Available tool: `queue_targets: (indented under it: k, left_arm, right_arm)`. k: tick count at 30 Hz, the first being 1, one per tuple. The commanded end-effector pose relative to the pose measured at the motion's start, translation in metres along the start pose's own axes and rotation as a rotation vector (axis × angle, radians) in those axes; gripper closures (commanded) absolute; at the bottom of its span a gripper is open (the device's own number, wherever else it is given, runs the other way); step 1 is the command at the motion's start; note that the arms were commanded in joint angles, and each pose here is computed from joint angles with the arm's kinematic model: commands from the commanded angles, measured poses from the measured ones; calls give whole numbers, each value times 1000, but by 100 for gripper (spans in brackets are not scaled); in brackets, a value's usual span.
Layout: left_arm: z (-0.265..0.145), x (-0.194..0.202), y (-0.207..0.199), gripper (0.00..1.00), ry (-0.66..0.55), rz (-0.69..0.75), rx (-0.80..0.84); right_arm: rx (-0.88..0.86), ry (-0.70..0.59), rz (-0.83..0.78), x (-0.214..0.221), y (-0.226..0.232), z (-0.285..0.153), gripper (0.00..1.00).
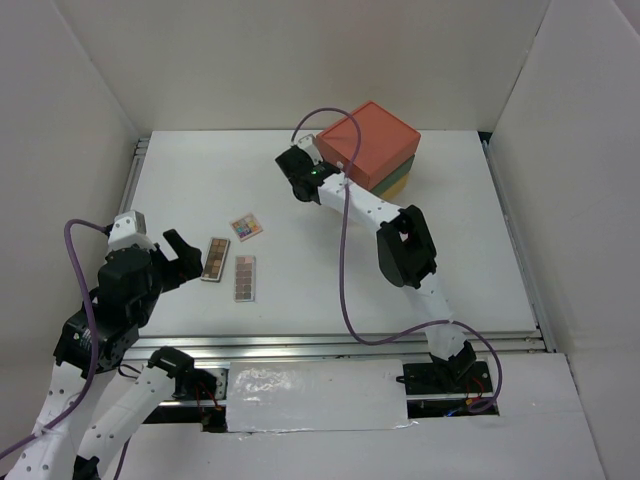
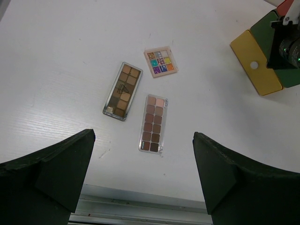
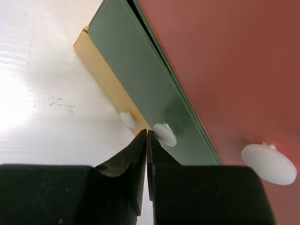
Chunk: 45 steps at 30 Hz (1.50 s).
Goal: Organize the makeup
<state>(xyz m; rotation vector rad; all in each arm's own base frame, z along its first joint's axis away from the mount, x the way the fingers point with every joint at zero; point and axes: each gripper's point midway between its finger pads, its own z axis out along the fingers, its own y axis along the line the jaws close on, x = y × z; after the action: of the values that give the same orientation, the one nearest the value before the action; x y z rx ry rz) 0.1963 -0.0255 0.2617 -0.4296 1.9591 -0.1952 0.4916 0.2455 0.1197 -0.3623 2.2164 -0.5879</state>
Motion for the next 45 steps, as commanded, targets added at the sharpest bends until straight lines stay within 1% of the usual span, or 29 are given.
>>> queue_targets:
  k: [1,6,9,12,14,15,17,18,19,20,21,22,24,25,26,27,28,29,30,31,33,35,37,38,39,40,41,43,45]
  left_arm:
    - [3,-7,-4,1,-25,6,15]
    - [4,-6,-4,1,-23,6,12]
    - [4,-6,-4,1,-20,8,12]
    - [4,-6,-4,1,-24,4,14]
    - [2,-7,-8,1,-19,-5,31]
    - [1,-8,-11,1,-19,-7,45]
    - [2,-1,-24,1,13,-46,106]
    - [8,1,-35,1,8,-66,160]
    - [11,4,-45,1,17,-95,209]
    - [12,11,-61,1,49,-116,288]
    - [24,27,-65,1,89,-128,303]
    - [29,19,-81,1,58,-175,369]
    - [45,39,-100,1,143,-215,428]
    - [50,28,-118,1,106,-236,507]
    - [54,30,-129,1,118,-253,551]
    - [69,50,-138,1,196,-288,571]
    - [75,50,-147,1,187,-309,609]
    - [79,35,-166,1,127,-335,686]
    - [101,52,-170,1,174,-352,660]
    - [109,51,-178,1,175,-384,676]
    - [137,57,-200,1,177,-418,698]
    - [165,59,-222,3,159,-442,722]
    - [185,62,-235,3,151,-450,736]
    - [210,86,-234,3,194,-456,692]
    - [218,73,-249,3,163,-485,734]
    - [227,74,-254,5,164,-500,746]
    - [249,90,-257,6,199,-529,729]
    - [266,92,-263,8,186,-572,752]
    - [292,113,-265,8,227,-624,725]
  right_arm:
    - [67,-45,26,-13,-21,-3,90]
    - [83,-43,14,-10,-25,-3,90]
    - [35,-25,17,-7,-18,-9,90]
    - [-72,-50,27,-7,0,-28,86]
    - [-149,-110,45,-21,5,-60,82]
    - [-172,-110,37,-15,8,-67,80]
    - [-246,-190,111,-34,0,-112,71]
    - [-271,-192,114,-24,2,-121,66]
    - [-297,-264,188,-39,-22,-154,49]
    - [-319,-295,215,-40,-28,-171,40]
    - [-329,-295,228,-29,-32,-179,34]
    - [-368,-352,315,-37,-58,-210,25]
    - [-428,-369,342,-20,-66,-229,15]
    - [-490,-422,413,-22,-89,-257,8]
    - [-519,-432,435,-16,-96,-266,1]
    - [-557,-466,464,-6,-111,-281,0]
    - [-579,-476,497,-1,-118,-288,0]
    - [-604,-487,517,5,-124,-295,0]
    - [-620,-481,519,16,-123,-295,0]
    - [-656,-521,581,19,-141,-313,0]
    - [-743,-551,615,34,-149,-331,0]
    - [-849,-552,620,49,-138,-340,0]
    - [-943,-605,645,57,-142,-359,0]
    - [-978,-605,640,63,-135,-359,0]
    - [-1047,-618,631,69,-134,-372,0]
    - [-1077,-615,627,72,-131,-376,0]
    - [-1100,-605,622,76,-127,-377,0]
    - [-1151,-602,625,81,-127,-387,1]
    - [-1173,-602,640,86,-129,-391,2]
